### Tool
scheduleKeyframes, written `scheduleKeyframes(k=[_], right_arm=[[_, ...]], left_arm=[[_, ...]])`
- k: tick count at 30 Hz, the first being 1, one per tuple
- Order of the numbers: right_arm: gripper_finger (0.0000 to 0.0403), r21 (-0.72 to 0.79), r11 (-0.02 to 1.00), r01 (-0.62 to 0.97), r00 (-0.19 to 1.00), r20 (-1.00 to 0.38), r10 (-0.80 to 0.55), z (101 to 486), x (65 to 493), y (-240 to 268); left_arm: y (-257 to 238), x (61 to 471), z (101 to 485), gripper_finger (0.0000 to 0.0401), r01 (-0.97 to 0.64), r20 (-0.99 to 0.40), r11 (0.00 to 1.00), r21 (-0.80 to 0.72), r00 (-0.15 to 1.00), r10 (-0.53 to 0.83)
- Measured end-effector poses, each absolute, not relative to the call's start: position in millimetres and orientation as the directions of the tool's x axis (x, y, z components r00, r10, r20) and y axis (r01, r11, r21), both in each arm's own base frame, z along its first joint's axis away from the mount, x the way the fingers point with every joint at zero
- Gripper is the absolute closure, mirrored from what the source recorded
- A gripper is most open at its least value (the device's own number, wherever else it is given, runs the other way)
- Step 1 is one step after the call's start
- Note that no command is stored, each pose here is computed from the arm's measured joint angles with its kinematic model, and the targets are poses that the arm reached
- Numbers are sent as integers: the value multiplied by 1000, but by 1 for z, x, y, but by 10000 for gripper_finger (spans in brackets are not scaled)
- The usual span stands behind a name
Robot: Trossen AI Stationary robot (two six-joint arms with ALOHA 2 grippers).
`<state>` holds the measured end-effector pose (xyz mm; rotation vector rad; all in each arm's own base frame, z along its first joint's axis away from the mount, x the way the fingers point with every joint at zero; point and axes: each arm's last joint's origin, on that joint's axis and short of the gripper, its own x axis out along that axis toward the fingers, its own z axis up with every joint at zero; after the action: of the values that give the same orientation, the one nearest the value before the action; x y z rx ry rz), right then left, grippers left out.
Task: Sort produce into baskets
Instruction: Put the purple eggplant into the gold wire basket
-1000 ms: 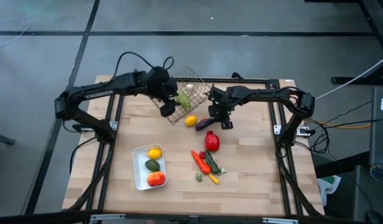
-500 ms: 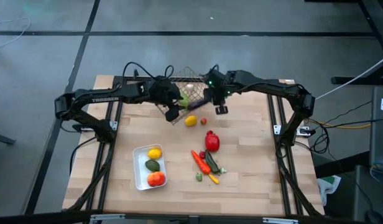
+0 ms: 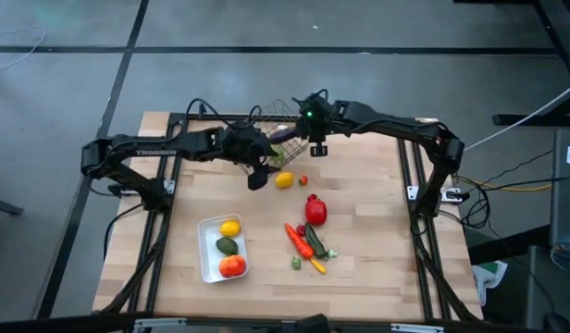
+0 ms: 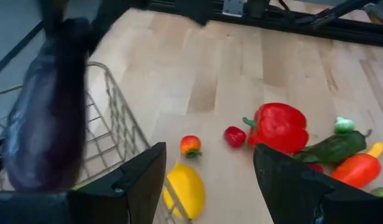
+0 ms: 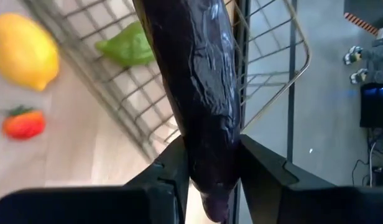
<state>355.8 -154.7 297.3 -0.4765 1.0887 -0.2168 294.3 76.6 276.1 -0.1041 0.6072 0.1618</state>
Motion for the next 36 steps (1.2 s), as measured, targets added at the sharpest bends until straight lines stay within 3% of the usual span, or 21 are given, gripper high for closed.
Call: scheduleKeyframes(k=[7,22,36], right_arm=[[290,-494,867,-58,473,-779,-412,273,375,-168],[290,-515,857,-7,648,-655,-388,258,406,-181],[290,-490,871,-31,644,-677,-358,234,416,-184]], left_arm=[[65,297,277,164,-161,-568,984,-74,818,91],[54,300,278,164,-128,-559,988,-82,827,61],[53,302,281,164,-127,-525,988,-88,849,63]])
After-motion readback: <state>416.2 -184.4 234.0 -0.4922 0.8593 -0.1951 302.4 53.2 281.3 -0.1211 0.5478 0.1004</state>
